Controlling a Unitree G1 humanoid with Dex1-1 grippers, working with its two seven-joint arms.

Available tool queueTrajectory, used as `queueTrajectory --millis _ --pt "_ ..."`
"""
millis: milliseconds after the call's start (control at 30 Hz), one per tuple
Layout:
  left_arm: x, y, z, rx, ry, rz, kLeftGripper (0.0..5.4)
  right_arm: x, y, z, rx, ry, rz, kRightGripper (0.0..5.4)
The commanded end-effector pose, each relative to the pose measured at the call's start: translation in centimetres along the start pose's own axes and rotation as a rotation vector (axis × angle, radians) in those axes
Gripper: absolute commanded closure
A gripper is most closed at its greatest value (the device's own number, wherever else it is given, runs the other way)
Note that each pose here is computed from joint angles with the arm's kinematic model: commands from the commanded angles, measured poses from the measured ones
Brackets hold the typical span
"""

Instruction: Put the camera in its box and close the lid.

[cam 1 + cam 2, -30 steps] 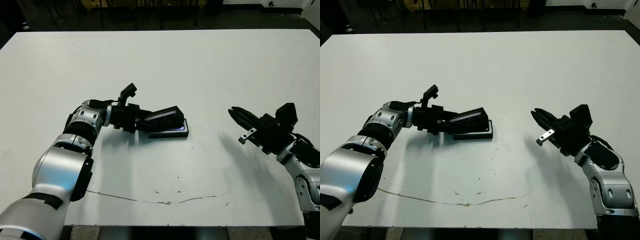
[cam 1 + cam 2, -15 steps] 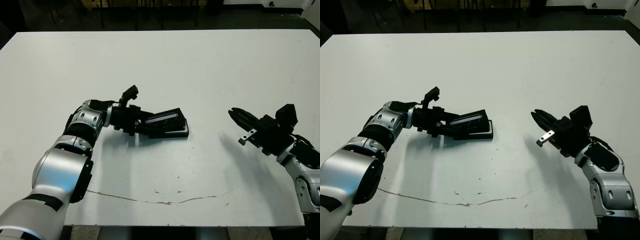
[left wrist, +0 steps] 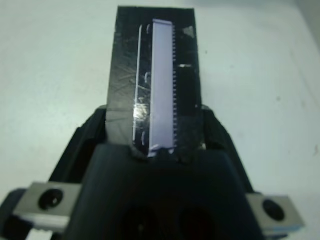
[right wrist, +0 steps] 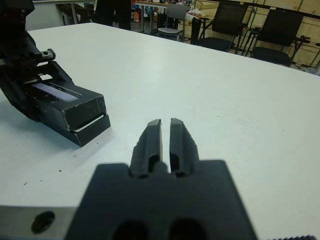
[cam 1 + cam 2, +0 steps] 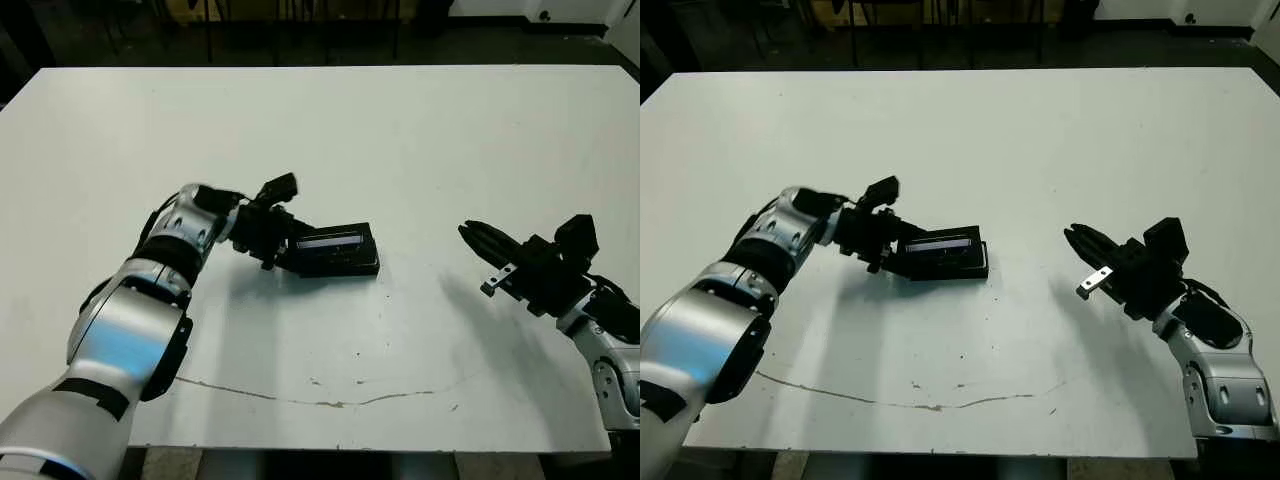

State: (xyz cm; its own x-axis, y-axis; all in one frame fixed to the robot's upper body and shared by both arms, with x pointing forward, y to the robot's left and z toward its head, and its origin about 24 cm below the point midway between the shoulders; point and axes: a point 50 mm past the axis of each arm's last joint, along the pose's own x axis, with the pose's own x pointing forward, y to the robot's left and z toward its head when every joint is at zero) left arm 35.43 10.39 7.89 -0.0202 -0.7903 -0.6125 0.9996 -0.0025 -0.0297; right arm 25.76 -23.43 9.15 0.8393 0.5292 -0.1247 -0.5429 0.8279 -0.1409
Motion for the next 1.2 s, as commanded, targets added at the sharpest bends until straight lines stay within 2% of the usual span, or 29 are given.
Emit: queueTrajectory --millis 33,367,567,733,867,1200 --pt "2.3 -1.5 -2.8 -0.018 0.162 -0.056 2.64 -0.3 -0.3 -0.4 0.005 0.022 -0.002 5.40" --pt "2.3 -1.6 -3.2 -0.034 0.163 -0.048 2.64 -0.4 -0.2 -0.3 0.003 0.029 -0.015 5.40" --pt "2.3 -1.9 -4.1 -0.085 0.107 -0.005 2.64 -0.4 -0.2 -0.1 -0.011 0.043 -0.016 5.40" --pt "2.6 -2.1 -5.2 -0.181 0.095 0.050 2.64 -0.4 -0.2 -0.3 0.012 0.032 -0.017 5.40" --pt "3.1 -2.4 -5.6 -0.194 0.082 0.053 2.64 -0.4 -0.2 -0.4 0.007 0.030 -0.013 5.40" --pt "4.1 -2.7 -4.6 -0.202 0.021 0.003 2.64 -0.3 -0.1 -0.3 0.007 0.035 -0.009 5.40"
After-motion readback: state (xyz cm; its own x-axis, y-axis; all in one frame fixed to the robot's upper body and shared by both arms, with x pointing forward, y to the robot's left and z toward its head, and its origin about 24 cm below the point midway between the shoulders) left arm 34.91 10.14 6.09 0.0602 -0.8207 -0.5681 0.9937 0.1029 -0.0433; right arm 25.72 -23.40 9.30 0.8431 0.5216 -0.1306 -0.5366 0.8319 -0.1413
